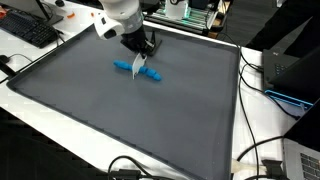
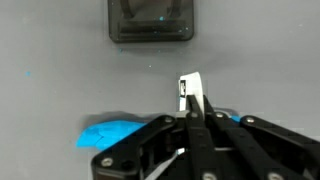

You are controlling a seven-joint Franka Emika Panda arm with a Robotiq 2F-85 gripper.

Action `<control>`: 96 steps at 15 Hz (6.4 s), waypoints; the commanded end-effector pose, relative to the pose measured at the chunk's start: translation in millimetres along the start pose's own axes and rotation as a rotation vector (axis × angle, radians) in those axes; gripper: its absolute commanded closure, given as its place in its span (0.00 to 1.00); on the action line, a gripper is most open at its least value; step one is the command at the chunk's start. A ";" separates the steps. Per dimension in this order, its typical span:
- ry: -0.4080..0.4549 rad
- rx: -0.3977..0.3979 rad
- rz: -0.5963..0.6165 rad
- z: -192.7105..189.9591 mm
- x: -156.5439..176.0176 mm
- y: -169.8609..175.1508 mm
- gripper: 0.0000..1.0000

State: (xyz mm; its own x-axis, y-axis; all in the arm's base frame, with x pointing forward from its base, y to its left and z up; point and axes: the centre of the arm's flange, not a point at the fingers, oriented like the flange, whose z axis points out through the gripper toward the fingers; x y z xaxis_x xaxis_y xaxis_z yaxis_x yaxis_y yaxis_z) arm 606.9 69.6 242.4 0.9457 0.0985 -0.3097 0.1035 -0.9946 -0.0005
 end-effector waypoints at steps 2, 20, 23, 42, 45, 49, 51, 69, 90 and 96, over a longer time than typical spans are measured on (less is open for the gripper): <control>-0.017 0.019 0.002 4.0 -12.6 -1.8 0.99; 0.048 -0.056 0.032 -42.4 -11.4 30.6 0.99; 0.052 -0.066 0.043 -43.2 -7.0 42.5 0.99; -0.001 -0.047 0.040 0.7 4.8 52.1 0.99; -0.009 -0.046 0.039 6.9 5.7 52.1 0.99; -0.015 -0.046 0.038 10.5 6.2 52.0 0.99; -0.021 -0.046 0.039 13.1 6.1 52.2 0.99; -0.047 -0.001 0.026 6.1 0.9 36.4 0.99; 0.045 0.139 0.351 -67.7 -40.8 43.8 0.99; 0.062 0.222 0.594 -78.7 -73.3 39.3 0.99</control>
State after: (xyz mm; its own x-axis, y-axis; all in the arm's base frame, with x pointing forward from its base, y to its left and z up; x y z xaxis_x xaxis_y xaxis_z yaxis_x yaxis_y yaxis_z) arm 596.1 26.0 332.8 0.8877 -0.3736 -0.2693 -0.3970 -0.9171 -0.0364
